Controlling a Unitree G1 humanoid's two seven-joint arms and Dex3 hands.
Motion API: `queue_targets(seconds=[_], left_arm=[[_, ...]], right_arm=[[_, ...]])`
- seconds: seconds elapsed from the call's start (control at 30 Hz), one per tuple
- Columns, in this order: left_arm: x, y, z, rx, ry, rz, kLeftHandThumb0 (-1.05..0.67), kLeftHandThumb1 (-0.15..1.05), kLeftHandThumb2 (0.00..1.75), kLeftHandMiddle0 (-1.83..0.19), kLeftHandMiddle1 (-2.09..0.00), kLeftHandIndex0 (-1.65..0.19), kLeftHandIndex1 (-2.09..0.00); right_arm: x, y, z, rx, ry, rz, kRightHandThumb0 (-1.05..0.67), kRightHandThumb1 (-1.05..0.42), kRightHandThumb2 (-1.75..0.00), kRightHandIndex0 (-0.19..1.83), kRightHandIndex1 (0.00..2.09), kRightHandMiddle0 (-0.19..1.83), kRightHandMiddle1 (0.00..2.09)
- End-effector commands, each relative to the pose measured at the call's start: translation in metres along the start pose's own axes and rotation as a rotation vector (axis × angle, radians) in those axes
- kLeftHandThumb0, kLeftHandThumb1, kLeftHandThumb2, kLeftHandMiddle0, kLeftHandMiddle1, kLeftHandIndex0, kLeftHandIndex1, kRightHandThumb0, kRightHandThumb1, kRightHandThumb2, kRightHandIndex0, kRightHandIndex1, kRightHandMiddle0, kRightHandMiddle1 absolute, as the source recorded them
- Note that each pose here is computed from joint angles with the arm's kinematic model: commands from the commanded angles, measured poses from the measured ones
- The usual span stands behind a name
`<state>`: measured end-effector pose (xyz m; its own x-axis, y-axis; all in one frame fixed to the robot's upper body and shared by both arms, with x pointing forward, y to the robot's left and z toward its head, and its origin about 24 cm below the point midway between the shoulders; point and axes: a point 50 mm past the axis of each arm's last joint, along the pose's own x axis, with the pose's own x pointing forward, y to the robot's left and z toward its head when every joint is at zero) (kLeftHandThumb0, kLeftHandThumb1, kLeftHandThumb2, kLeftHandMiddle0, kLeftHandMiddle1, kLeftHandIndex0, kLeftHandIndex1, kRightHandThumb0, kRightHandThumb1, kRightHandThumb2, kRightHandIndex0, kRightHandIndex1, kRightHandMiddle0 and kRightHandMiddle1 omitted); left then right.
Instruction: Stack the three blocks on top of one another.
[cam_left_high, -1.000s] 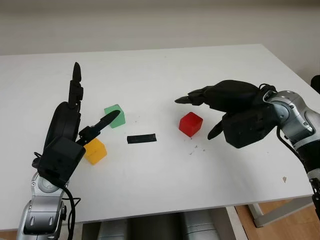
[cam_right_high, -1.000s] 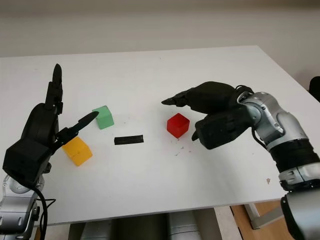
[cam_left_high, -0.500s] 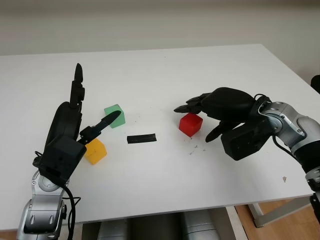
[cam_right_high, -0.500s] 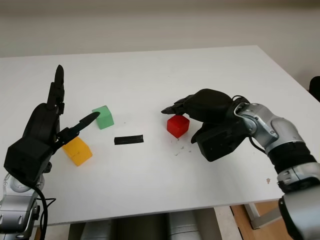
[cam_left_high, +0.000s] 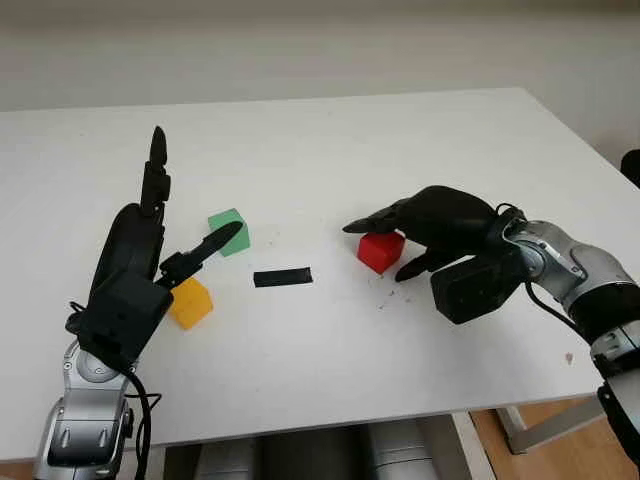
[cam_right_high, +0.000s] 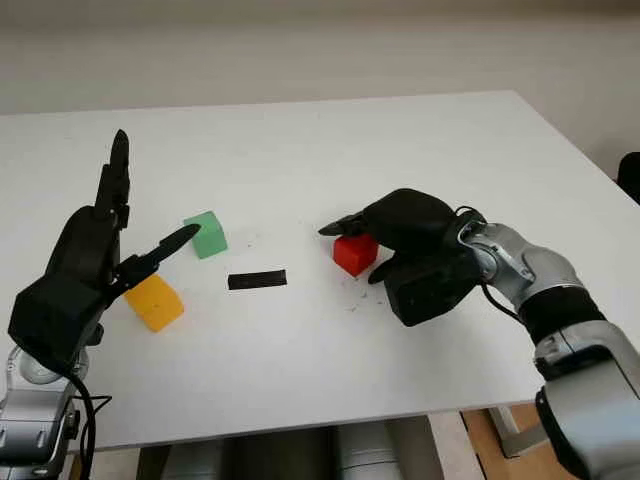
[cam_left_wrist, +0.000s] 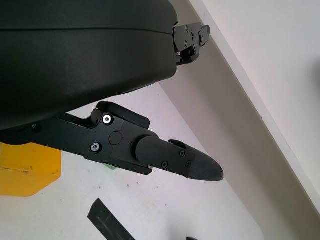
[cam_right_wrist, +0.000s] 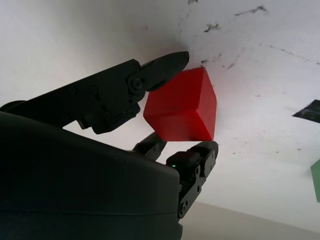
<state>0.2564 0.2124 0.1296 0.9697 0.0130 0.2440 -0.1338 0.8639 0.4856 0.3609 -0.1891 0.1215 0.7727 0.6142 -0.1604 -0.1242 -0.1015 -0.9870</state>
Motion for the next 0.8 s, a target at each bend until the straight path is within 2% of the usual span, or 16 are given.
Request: queue_targets(seconds=[0.0,0.07,0.13,0.3,0.43,0.47,0.5,0.53,0.6,0.63,0.77], left_arm=[[0.0008,0.0027,0.0052,0.008,-0.027,0.003,-0.61,1.05,0.08,0.19,0.00,0.19,0.00],[0.0005,0.0031,0.0049,0.011,-0.024,0.003,-0.61,1.05,0.08,0.19,0.00,0.19,0.00],[0.0000,0.0034,0.0049,0.013,-0.020,0.004,-0.62,1.05,0.08,0.19,0.00,0.19,0.00],[-0.0003,0.0032,0.0054,0.011,-0.018,0.006,-0.61,1.05,0.07,0.19,0.00,0.19,0.00],[-0.0002,0.0028,0.0055,0.006,-0.020,0.002,-0.61,1.05,0.08,0.19,0.00,0.19,0.00],[-0.0002,0.0027,0.0054,0.006,-0.020,0.002,-0.61,1.05,0.08,0.19,0.00,0.19,0.00],[-0.0003,0.0026,0.0053,0.006,-0.020,0.001,-0.61,1.05,0.08,0.19,0.00,0.19,0.00],[-0.0003,0.0027,0.0052,0.007,-0.020,0.001,-0.61,1.05,0.08,0.19,0.00,0.19,0.00],[-0.0004,0.0027,0.0050,0.006,-0.020,0.001,-0.61,1.05,0.08,0.19,0.00,0.19,0.00],[-0.0005,0.0027,0.0050,0.007,-0.018,0.003,-0.61,1.05,0.08,0.19,0.00,0.19,0.00],[-0.0012,0.0030,0.0046,0.012,-0.016,0.005,-0.61,1.05,0.08,0.19,0.00,0.19,0.00]], right_arm=[[0.0048,-0.0065,0.0000,-0.020,0.002,-0.028,-0.41,-0.85,-0.05,-0.10,1.64,0.53,0.16],[0.0055,-0.0061,-0.0005,-0.028,0.005,-0.037,-0.42,-0.84,-0.05,-0.17,1.93,0.55,0.17],[0.0060,-0.0067,-0.0011,-0.036,0.009,-0.039,-0.43,-0.84,-0.05,-0.19,2.02,0.56,0.17],[0.0056,-0.0067,-0.0035,-0.026,0.023,-0.039,-0.42,-0.85,-0.05,-0.12,2.05,0.58,0.19],[0.0046,-0.0041,-0.0043,-0.001,0.026,-0.052,-0.41,-0.86,-0.06,-0.10,2.05,0.68,0.29],[0.0044,-0.0032,-0.0043,0.017,0.027,-0.062,-0.40,-0.87,-0.06,-0.07,2.00,0.66,0.40],[0.0043,-0.0027,-0.0043,0.037,0.027,-0.067,-0.38,-0.88,-0.06,0.06,1.87,0.61,0.71],[0.0042,-0.0022,-0.0042,0.058,0.027,-0.071,-0.37,-0.89,-0.06,0.13,1.80,0.54,0.92],[0.0042,-0.0017,-0.0040,0.101,0.025,-0.074,-0.32,-0.91,-0.06,0.27,1.61,0.47,1.16],[0.0045,-0.0013,-0.0039,0.129,0.027,-0.072,-0.31,-0.92,-0.06,0.31,1.56,0.46,1.20],[0.0059,-0.0012,-0.0019,0.201,0.021,-0.082,-0.28,-0.93,-0.05,0.38,1.63,0.46,1.23]])
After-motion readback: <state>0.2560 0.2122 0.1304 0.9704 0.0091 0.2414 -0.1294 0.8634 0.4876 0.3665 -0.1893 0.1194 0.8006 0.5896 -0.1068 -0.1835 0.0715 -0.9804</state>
